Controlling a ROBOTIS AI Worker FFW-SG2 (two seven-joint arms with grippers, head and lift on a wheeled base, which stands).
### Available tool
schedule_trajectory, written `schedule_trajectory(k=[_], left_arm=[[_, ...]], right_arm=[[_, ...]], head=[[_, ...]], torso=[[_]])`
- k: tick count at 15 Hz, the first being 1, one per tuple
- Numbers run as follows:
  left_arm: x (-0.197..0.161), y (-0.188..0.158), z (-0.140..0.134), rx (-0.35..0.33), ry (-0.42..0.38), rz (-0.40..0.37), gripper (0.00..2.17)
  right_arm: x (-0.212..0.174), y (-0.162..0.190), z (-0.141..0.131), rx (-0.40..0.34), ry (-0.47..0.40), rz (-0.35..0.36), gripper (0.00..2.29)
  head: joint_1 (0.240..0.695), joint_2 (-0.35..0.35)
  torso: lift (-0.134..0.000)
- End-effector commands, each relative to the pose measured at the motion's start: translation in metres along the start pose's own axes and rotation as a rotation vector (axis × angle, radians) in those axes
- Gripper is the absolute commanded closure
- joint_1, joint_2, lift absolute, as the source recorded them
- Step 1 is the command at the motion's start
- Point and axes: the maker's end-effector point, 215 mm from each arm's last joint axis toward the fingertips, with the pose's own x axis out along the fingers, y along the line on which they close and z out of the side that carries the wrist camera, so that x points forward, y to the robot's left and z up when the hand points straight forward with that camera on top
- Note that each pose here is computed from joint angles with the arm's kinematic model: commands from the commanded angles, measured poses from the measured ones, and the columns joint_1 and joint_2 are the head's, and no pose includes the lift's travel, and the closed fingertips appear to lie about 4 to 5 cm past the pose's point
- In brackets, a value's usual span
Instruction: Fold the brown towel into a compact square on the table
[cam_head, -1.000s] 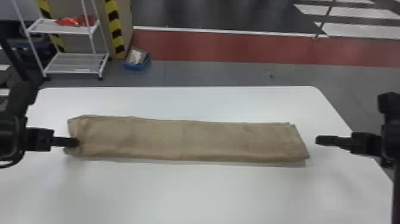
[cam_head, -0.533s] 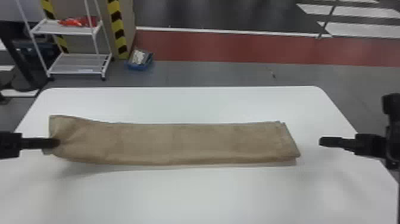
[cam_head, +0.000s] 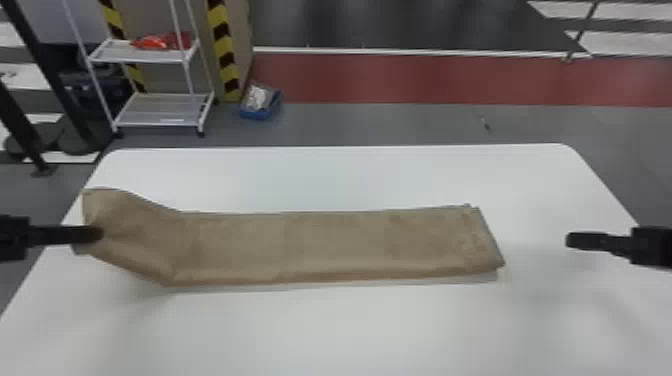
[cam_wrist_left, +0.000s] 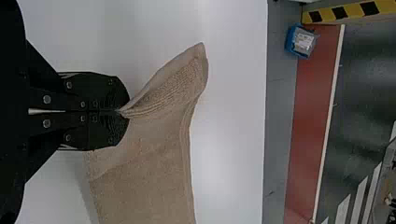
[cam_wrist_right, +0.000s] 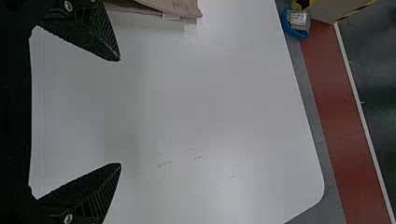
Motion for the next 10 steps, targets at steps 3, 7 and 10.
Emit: schedule_trajectory(k=[3,7,10], left_arm=[[0.003,-0.117,0.034,0.148,-0.032,-0.082,2.15],[0.029,-0.227,0.080,0.289,-0.096,-0.170,2.15],[0.042,-0.284,0.076,0.344,-0.089,-0.229,2.15]], right_arm=[[0.000,-0.004,-0.005,0.005,0.004,-0.003,0.08],[-0.002,-0.006,-0.012,0.016,0.008,-0.001,0.08],[-0.005,-0.010,-0.012,0.016,0.005,-0.004,0.08]], head=[[0.695,-0.075],[0.695,-0.205],[0.695,-0.281]], torso=[[-0.125],[-0.125],[-0.125]])
